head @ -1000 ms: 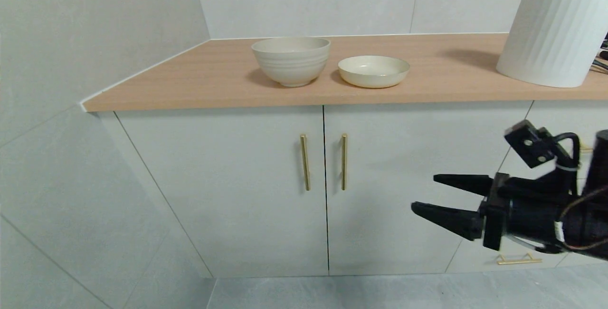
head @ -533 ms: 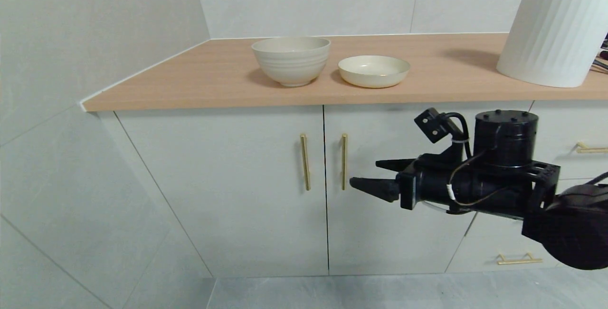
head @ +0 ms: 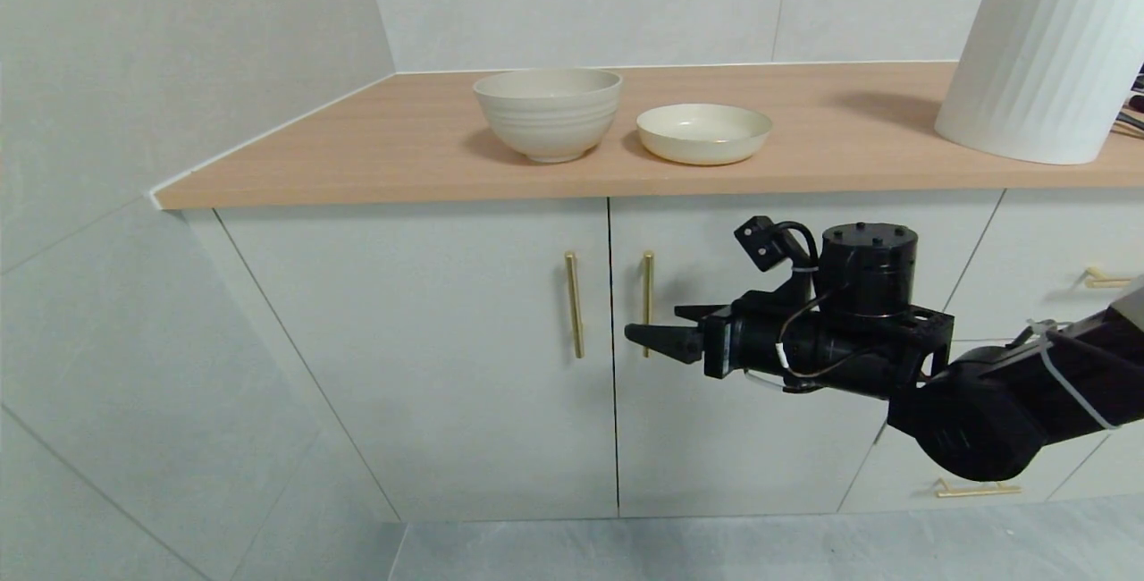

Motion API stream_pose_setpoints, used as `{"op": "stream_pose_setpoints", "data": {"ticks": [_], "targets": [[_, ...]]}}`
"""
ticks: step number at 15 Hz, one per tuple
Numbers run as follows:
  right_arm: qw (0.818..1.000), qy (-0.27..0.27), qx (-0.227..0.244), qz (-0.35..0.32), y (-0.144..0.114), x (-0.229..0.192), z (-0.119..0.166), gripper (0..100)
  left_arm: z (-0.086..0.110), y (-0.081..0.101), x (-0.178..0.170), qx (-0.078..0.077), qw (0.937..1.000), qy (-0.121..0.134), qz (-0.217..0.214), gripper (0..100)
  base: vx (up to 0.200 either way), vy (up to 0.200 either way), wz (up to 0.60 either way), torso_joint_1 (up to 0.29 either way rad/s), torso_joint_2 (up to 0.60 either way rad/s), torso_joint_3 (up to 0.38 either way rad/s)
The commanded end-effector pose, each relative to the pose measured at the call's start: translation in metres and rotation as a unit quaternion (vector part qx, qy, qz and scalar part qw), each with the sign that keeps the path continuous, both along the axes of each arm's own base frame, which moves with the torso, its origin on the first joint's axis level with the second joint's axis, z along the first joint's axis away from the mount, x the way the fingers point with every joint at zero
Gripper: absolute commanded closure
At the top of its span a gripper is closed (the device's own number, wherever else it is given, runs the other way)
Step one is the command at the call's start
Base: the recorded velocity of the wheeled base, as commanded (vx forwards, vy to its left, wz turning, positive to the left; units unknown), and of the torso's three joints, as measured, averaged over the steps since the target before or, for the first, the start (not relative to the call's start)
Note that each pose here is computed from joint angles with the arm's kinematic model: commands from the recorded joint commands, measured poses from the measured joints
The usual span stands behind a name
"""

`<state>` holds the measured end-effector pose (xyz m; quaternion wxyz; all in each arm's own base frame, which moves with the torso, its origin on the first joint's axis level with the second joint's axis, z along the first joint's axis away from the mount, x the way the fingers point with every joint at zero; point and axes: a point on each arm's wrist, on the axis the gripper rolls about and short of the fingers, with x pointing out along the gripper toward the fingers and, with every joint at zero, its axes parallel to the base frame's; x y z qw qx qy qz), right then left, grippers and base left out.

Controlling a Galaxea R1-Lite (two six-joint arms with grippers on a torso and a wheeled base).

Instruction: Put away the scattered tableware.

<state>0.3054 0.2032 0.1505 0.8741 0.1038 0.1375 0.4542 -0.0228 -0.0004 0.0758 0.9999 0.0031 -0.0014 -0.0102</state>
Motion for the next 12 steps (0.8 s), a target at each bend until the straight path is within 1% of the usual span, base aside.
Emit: {"op": "stream_pose_setpoints", "data": {"ticks": [1, 6, 9, 11, 12], "targets": [[1.000, 0.007, -0.004, 0.001, 0.004, 0.007, -0.012, 0, 0.000, 0.000, 0.000, 0.000, 1.0000, 0.000, 0.000, 0, 0.000, 0.000, 0.00, 0.000, 0.00, 0.000], [1.000, -0.022, 0.015, 0.000, 0.011, 0.017, -0.023, 0, 0.000, 0.000, 0.000, -0.001, 1.0000, 0.000, 0.000, 0, 0.000, 0.000, 0.00, 0.000, 0.00, 0.000], [1.000, -0.022, 0.016, 0.001, 0.016, 0.023, -0.029, 0, 0.000, 0.000, 0.000, 0.000, 1.0000, 0.000, 0.000, 0, 0.000, 0.000, 0.00, 0.000, 0.00, 0.000], [1.000, -0.010, 0.022, 0.001, 0.017, 0.024, -0.032, 0, 0.000, 0.000, 0.000, 0.000, 1.0000, 0.000, 0.000, 0, 0.000, 0.000, 0.00, 0.000, 0.00, 0.000], [1.000, -0.007, 0.029, 0.007, 0.022, 0.021, -0.031, 0, 0.000, 0.000, 0.000, 0.000, 1.0000, 0.000, 0.000, 0, 0.000, 0.000, 0.00, 0.000, 0.00, 0.000]]}}
